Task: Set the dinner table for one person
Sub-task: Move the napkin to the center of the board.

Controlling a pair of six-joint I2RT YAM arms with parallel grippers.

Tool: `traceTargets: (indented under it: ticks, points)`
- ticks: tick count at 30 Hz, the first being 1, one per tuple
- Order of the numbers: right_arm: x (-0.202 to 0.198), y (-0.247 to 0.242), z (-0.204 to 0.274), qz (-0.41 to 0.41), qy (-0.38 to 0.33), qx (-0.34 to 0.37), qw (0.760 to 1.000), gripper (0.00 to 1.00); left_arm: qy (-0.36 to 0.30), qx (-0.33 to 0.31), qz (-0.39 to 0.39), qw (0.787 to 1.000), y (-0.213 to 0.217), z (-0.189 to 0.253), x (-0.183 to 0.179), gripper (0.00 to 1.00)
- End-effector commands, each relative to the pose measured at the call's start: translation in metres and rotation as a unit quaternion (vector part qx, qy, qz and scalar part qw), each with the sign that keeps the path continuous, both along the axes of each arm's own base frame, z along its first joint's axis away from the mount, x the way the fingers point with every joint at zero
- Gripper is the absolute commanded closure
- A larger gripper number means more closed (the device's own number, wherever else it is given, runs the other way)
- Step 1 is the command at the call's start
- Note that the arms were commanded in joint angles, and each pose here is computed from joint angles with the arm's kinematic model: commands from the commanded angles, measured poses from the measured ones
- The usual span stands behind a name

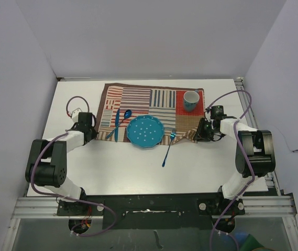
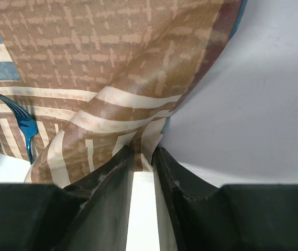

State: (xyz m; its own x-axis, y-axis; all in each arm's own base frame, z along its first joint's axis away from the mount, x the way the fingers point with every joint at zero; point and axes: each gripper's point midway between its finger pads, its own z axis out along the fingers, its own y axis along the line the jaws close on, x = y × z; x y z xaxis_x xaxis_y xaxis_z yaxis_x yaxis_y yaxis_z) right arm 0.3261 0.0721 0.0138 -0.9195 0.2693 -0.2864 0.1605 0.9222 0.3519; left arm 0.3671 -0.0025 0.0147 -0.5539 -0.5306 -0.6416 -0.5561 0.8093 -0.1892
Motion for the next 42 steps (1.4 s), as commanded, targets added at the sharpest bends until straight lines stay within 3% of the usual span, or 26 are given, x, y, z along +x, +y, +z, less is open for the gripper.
traceTargets:
  ticks: [1,8,27,42]
  points:
    - [-0.026,-0.011,-0.029,0.006,0.050,-0.038,0.998,0.75,0.023,-0.029,-0.043,0.998,-0.036,0.003,-0.029,1.00]
    - [-0.030,-0.020,-0.035,-0.010,0.062,-0.062,0.996,0.75,0.021,-0.026,-0.067,0.997,-0.057,0.016,-0.052,1.00]
    - [-0.077,-0.056,-0.024,-0.047,0.131,-0.169,0.976,0.75,-0.006,-0.001,-0.054,0.999,-0.043,0.057,-0.069,1.00]
    - [-0.130,-0.061,-0.024,-0.019,0.228,-0.252,0.940,0.75,-0.011,0.008,-0.042,0.999,-0.034,0.071,-0.082,1.00]
